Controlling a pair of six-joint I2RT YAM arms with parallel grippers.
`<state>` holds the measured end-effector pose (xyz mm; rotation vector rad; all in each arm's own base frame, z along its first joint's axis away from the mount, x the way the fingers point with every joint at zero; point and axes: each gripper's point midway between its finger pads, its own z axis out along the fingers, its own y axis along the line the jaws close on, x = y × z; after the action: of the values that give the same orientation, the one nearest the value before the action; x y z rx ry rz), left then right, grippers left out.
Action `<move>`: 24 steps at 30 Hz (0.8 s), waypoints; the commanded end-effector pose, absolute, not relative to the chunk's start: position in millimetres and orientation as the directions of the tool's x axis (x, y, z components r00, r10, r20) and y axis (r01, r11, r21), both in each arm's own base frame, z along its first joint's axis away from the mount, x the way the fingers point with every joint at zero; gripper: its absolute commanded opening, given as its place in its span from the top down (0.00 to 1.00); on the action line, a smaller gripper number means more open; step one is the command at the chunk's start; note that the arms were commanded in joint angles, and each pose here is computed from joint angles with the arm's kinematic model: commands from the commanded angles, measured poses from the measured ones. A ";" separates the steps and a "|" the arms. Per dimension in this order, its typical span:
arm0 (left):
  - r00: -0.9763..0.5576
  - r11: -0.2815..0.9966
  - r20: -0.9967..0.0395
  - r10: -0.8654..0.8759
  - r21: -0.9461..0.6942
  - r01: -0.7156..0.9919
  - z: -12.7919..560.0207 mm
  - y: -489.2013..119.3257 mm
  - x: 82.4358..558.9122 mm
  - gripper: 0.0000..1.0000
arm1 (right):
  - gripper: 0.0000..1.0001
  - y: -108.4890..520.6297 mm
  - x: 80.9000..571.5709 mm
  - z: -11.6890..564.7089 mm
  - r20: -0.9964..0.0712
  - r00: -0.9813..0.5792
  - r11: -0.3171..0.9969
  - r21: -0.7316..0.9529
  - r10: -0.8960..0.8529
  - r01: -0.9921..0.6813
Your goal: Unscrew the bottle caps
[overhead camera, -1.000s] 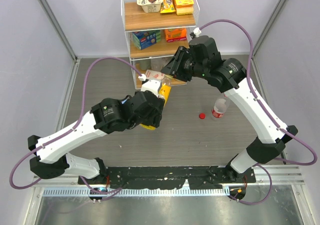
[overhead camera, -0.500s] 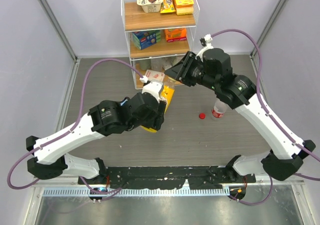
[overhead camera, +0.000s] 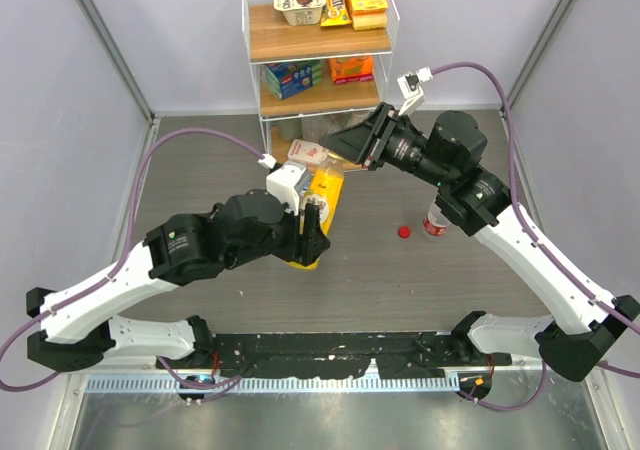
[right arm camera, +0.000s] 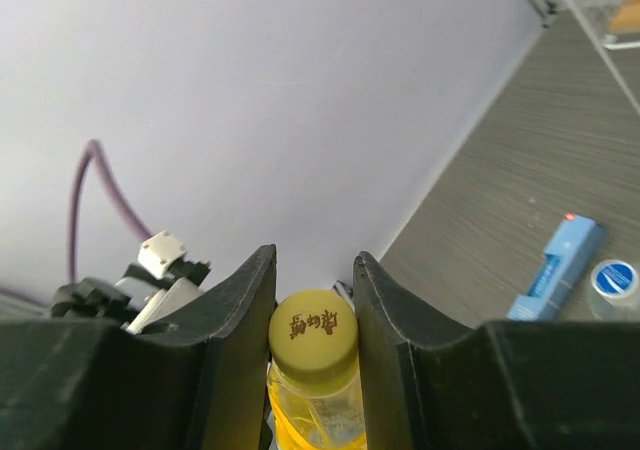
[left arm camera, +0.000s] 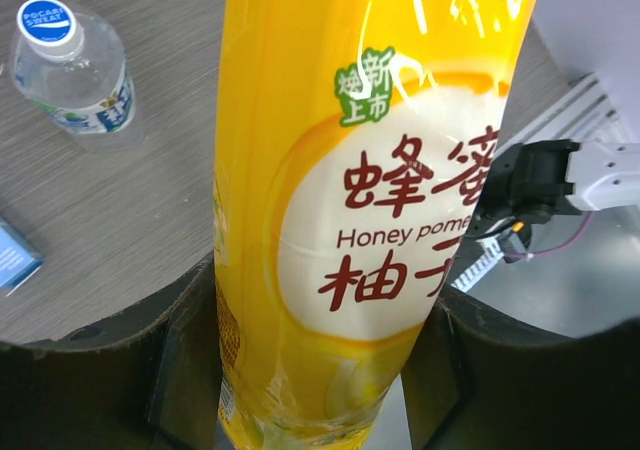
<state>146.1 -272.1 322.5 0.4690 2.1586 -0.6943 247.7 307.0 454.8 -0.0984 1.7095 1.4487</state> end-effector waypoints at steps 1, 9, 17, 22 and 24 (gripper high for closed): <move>-0.610 0.722 -0.792 0.018 -0.411 0.556 334.6 -282.1 141.5 1.00 | 0.98 307.5 179.9 539.7 -0.713 -0.555 -0.033 0.602 0.429 -0.798; -0.615 0.708 -0.788 -0.009 -0.440 0.553 335.1 -277.2 136.8 1.00 | 0.98 311.7 167.2 542.9 -0.733 -0.568 -0.124 0.567 0.374 -0.814; -0.621 0.716 -0.784 -0.003 -0.435 0.545 331.4 -277.4 137.9 1.00 | 0.63 304.4 189.1 535.3 -0.735 -0.542 0.020 0.601 0.407 -0.799; -0.620 0.725 -0.785 0.000 -0.427 0.541 330.0 -277.2 139.6 1.00 | 0.08 295.6 203.5 533.5 -0.723 -0.527 0.116 0.631 0.446 -0.767; -0.620 0.728 -0.785 0.002 -0.424 0.539 329.3 -276.7 139.9 1.00 | 0.02 291.9 213.2 526.9 -0.722 -0.527 0.187 0.652 0.449 -0.735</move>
<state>135.1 -281.0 329.8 0.4481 2.1056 -0.8618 217.8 313.3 494.6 -0.3382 1.5490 1.6176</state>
